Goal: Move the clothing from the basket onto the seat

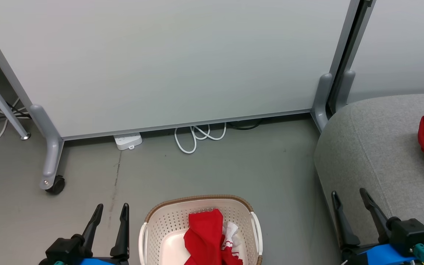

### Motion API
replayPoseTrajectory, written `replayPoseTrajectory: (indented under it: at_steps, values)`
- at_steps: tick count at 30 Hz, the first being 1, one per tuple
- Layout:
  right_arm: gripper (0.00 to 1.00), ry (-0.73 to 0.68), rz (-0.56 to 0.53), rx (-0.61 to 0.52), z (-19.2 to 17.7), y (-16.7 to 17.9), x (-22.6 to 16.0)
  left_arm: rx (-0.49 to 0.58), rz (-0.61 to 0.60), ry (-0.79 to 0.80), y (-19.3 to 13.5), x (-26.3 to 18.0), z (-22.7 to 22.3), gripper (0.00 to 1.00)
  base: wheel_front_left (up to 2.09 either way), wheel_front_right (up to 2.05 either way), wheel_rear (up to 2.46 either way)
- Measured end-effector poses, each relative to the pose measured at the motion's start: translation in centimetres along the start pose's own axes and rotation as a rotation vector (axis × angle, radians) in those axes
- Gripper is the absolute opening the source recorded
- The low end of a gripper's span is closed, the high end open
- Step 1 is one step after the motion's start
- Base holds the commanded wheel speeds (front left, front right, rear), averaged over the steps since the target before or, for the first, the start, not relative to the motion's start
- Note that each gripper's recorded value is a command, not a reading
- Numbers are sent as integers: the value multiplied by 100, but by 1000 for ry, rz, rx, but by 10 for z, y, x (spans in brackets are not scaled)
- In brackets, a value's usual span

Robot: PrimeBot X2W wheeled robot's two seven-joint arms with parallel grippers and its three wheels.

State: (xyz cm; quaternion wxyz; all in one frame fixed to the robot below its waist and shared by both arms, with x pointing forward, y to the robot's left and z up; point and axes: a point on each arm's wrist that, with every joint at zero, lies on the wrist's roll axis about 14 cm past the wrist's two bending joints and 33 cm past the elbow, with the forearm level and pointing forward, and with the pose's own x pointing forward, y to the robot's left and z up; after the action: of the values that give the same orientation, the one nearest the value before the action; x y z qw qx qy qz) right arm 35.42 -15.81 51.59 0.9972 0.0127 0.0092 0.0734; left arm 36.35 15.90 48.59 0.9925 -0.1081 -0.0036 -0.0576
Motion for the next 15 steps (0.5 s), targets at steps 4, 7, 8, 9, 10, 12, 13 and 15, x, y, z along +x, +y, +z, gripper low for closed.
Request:
replayPoseTrajectory:
  at_steps: [4, 7, 8, 9, 10, 12, 13, 15]
  values:
    - [100, 3, 3, -1, -1, 1, 2, 4, 1, 4, 0, 0, -1, 100, 0, 0, 0]
    - [100, 2, 2, -1, 0, 0, 3, 2, -1, 6, 0, 0, -2, 100, 0, 0, 0]
    - [100, 3, 1, -1, -1, 0, 3, 1, -1, 7, 0, 0, -3, 100, 0, 0, 0]
    - [100, 4, -1, 0, -1, -1, 3, 0, -2, 9, 0, 0, -3, 100, 0, 0, 0]
    - [100, 5, -2, 0, -2, -1, 3, 0, -2, 11, 0, 1, -4, 100, 0, 0, 0]
    - [100, 8, -7, 1, -3, -3, 3, -1, -3, 14, -1, 1, -5, 100, 0, 0, 0]
    - [100, 9, -10, 3, -3, -4, 2, -1, -4, 17, -1, 1, -6, 100, 0, 0, 0]
    - [100, 12, -14, 4, -4, -5, 3, 2, -6, 26, -2, 2, -9, 100, 0, 0, 0]
